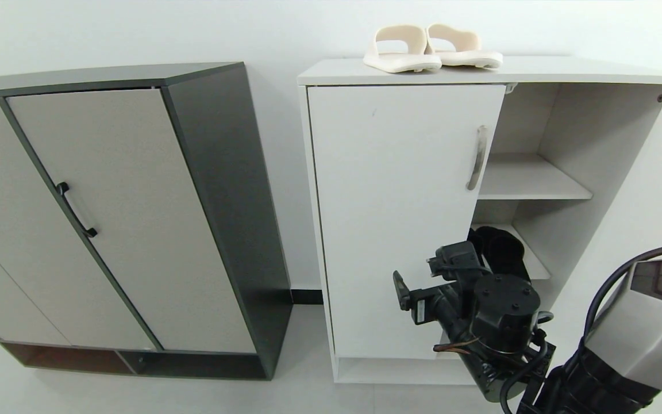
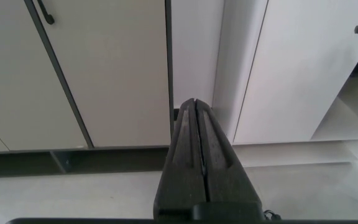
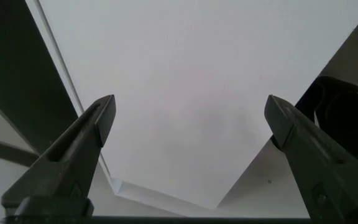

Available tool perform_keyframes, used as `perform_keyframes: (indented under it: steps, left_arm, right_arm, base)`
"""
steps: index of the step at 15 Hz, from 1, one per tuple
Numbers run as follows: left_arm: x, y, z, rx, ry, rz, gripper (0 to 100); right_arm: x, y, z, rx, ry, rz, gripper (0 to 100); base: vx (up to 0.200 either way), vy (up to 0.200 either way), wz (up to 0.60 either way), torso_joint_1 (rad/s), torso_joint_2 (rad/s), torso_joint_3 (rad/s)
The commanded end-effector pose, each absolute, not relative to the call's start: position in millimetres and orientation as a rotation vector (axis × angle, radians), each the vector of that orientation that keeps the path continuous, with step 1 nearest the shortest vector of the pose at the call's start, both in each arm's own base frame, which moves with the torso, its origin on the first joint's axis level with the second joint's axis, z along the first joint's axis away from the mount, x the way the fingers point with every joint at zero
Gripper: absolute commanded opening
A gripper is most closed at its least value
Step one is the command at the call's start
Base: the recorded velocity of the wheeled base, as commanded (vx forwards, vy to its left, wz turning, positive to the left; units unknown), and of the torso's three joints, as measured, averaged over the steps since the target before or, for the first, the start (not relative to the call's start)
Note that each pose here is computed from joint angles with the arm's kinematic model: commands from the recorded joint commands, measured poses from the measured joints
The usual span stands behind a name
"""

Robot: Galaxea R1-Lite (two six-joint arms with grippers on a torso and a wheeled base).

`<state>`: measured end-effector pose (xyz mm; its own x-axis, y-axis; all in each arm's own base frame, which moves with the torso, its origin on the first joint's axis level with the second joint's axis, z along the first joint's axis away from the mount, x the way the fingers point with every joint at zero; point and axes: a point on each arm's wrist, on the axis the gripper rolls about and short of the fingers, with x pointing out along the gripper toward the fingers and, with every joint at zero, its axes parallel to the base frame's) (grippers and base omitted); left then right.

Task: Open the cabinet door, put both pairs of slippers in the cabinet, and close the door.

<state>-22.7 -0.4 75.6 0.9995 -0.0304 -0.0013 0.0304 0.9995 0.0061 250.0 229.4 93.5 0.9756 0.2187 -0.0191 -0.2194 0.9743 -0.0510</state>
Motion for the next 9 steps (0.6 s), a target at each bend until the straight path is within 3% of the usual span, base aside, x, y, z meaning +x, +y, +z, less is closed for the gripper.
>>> perform_keyframes:
  steps: [1, 4, 9]
  left_arm:
    - [-22.6, -0.4, 75.7, 0.006, 0.001, -0.031, 0]
    - [-22.6, -0.4, 75.7, 0.008, 0.001, -0.031, 0]
    - [-22.6, -0.4, 75.7, 0.006, 0.001, -0.031, 0]
  right_arm:
    - [250.2, 229.7, 92.1, -0.056, 0.016, 0.221, 100]
    - [250.9, 230.4, 93.2, -0.053, 0.013, 0.220, 100]
    - [251.1, 230.6, 93.1, -0.054, 0.014, 0.220, 100]
  base:
    - [0.000, 0.000, 0.00, 0.002, -0.10, -0.100]
    - [0.000, 0.000, 0.00, 0.010, -0.20, -0.310]
    - [0.000, 0.000, 0.00, 0.068, -0.50, -0.362]
